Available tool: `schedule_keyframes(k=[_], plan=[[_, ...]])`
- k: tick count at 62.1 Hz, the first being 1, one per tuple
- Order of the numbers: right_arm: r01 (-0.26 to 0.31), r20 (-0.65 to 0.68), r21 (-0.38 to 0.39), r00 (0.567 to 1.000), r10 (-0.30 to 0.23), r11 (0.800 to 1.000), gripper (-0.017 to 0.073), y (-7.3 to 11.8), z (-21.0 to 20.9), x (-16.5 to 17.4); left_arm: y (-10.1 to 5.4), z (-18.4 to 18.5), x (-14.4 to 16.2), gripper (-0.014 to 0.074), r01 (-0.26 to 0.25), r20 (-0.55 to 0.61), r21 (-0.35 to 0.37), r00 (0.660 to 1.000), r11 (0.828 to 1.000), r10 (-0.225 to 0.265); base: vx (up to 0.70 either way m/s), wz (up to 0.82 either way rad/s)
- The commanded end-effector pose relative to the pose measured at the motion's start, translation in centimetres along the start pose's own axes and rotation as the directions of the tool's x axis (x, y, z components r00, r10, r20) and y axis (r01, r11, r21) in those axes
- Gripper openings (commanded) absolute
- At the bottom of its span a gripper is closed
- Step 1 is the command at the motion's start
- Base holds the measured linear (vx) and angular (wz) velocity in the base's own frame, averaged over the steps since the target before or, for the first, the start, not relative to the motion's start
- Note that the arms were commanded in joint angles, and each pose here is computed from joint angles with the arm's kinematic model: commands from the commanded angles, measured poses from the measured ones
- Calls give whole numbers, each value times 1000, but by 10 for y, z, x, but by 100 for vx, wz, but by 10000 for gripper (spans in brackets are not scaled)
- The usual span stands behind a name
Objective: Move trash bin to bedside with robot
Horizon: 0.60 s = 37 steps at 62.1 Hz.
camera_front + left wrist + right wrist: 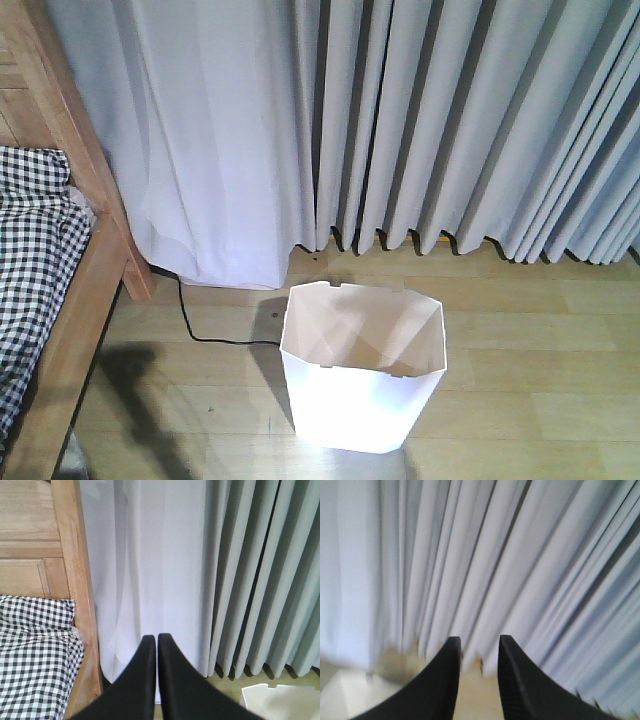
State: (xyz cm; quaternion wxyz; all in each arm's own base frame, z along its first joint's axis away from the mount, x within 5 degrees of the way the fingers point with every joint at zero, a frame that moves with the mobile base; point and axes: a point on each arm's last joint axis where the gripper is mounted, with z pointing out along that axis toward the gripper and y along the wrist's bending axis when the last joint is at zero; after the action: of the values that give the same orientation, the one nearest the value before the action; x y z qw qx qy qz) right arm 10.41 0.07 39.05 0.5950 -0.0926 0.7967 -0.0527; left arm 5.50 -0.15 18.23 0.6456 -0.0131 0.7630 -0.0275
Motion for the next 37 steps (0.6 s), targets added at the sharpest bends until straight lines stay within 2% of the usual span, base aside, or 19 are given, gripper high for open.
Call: schedule_keyframes(k=[1,8,19,27,32,37], plan=[[-85,220,42,973,74,995,178,5,-7,19,0,2,3,-6,12,49,9,999,1000,-13,0,0],[-130,267,14,956,122,991,178,18,-4,68,0,2,3,-6,12,49,9,999,1000,-13,0,0],[-130,235,-23,963,132,991,178,33,6,130,0,2,3,-6,12,49,9,999,1000,-13,0,0],[-199,304,-12,933,193,980,178,32,5,136,0,2,3,-6,12,49,9,999,1000,-13,0,0],[-243,304,-29,922,240,970,178,32,5,136,0,2,3,-6,12,49,9,999,1000,-13,0,0],[-250,294,-37,923,249,968,178,33,5,136,0,2,3,-6,12,49,9,999,1000,-13,0,0]])
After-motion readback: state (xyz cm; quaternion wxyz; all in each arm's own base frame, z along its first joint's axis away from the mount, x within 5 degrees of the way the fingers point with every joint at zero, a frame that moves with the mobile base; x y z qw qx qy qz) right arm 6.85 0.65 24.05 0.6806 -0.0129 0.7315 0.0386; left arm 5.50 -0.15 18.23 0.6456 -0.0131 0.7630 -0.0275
